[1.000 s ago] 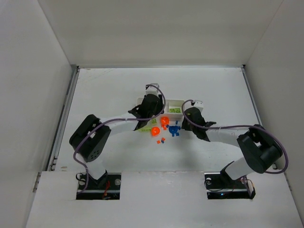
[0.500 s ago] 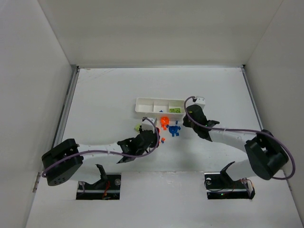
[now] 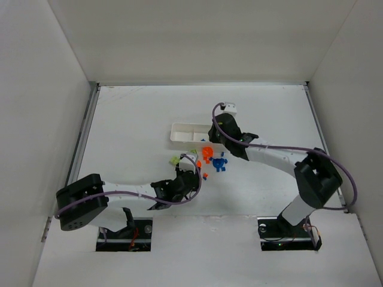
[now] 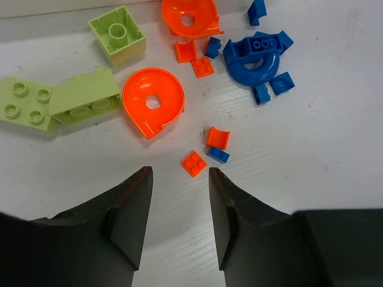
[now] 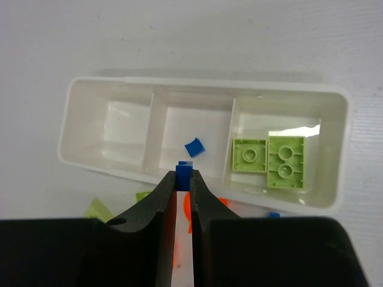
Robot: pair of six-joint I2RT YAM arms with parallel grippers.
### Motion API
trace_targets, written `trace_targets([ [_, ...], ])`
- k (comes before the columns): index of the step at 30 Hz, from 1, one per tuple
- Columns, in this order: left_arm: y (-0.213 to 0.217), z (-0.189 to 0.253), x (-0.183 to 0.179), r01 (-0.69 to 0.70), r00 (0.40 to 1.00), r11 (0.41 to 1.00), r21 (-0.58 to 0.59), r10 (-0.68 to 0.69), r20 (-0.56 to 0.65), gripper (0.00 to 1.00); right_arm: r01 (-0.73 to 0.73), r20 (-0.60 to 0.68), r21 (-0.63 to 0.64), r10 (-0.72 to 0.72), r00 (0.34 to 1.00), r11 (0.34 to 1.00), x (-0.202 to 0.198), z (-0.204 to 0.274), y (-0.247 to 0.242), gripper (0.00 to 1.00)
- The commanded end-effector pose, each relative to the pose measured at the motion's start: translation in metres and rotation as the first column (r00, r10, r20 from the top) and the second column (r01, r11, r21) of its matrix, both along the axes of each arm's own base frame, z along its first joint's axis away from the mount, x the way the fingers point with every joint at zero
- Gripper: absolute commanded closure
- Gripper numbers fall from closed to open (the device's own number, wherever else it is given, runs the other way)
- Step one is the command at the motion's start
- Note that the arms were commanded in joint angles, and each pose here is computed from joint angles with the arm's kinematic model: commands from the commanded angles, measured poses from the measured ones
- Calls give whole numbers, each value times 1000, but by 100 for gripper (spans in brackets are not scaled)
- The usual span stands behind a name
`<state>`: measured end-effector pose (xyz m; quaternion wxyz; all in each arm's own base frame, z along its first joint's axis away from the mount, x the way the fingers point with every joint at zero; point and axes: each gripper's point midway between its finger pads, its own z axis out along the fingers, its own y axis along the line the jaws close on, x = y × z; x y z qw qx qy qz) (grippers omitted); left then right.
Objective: Sort the legos into containers by color
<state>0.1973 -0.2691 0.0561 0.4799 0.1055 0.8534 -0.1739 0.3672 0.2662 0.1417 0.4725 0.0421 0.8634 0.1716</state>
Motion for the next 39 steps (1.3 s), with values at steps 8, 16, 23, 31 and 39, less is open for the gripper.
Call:
trace_targets([
  [8,-29,13,-11,87,995,996,-36,-85,59,60,-21,5,23,21,1000,1000,33,2,32,59],
  [16,-52,9,-12,150,985,988,30,-152,77,59,-9,31,50,7,999,999,20,10,15,54],
  [23,-51,9,-8,129,987,990,48,-133,90,59,-23,0,41,23,1000,999,28,2,17,52],
  [31,-55,-4,-3,141,987,984,108,-149,64,61,-16,50,81,12,999,997,6,17,0,56],
  [39,-52,-14,10,111,992,983,143,-119,48,64,-14,98,116,2,995,993,-18,27,-16,55],
])
